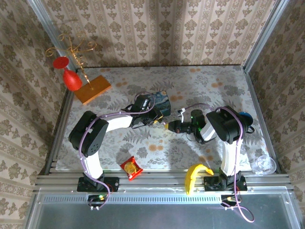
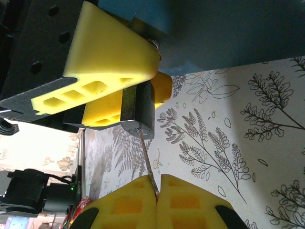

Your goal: Unlock the padlock with the key

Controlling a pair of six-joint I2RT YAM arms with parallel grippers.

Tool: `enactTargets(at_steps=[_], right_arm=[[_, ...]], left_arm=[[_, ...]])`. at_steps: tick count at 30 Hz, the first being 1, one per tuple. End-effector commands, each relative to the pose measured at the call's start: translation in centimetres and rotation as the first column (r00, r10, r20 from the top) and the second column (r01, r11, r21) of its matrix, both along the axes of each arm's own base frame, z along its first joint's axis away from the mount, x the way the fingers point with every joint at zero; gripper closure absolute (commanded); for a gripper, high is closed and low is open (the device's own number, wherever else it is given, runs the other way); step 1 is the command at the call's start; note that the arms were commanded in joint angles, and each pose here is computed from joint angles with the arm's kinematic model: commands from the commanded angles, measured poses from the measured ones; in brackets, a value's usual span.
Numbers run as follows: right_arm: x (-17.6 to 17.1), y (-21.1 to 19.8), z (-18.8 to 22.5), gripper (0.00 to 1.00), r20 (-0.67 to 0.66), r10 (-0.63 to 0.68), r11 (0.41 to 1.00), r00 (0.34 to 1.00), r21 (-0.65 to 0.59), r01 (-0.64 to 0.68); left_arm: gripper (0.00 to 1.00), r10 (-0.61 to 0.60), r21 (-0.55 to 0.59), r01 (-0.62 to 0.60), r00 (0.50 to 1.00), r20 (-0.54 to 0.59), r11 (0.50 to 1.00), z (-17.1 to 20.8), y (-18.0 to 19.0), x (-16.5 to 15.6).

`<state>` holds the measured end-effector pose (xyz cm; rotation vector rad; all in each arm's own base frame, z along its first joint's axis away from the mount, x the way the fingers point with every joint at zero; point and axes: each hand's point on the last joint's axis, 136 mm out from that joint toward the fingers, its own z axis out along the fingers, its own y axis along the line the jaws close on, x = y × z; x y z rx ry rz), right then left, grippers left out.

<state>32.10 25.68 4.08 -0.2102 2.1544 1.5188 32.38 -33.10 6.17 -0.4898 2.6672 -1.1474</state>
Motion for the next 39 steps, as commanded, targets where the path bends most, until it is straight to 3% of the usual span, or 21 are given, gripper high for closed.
enactTargets(at_steps=[1,17,26,39], right_arm=[[-2.0,-0.8,-6.2,1.0,-0.165,-0.054,0.987,0.985,-0.156,0.028],[-0.5,-0.4,-4.8,1.0,-0.177,-0.1,0.99,0.979,-0.116,0.08],[0.5,-0.3,-3.4,1.0,-0.196,-0.19,0.966,0.962,-0.213,0.147],[1.8,0.0,-0.9,1.0,-0.144,-0.216,0.972,0.966,-0.129,0.198]], left_arm=[[1.0,-0.069,-0.034,0.065,0.99,-0.126,0.997,-0.6,-1.1,-3.4],[1.0,-0.093,-0.013,0.092,0.986,-0.136,0.996,-1.1,-1.0,-4.1],[1.0,-0.115,0.015,0.119,0.983,-0.144,0.993,-1.5,-1.4,-4.8],[1.0,-0.121,0.015,0.124,0.983,-0.141,0.992,-1.4,-1.4,-5.0]])
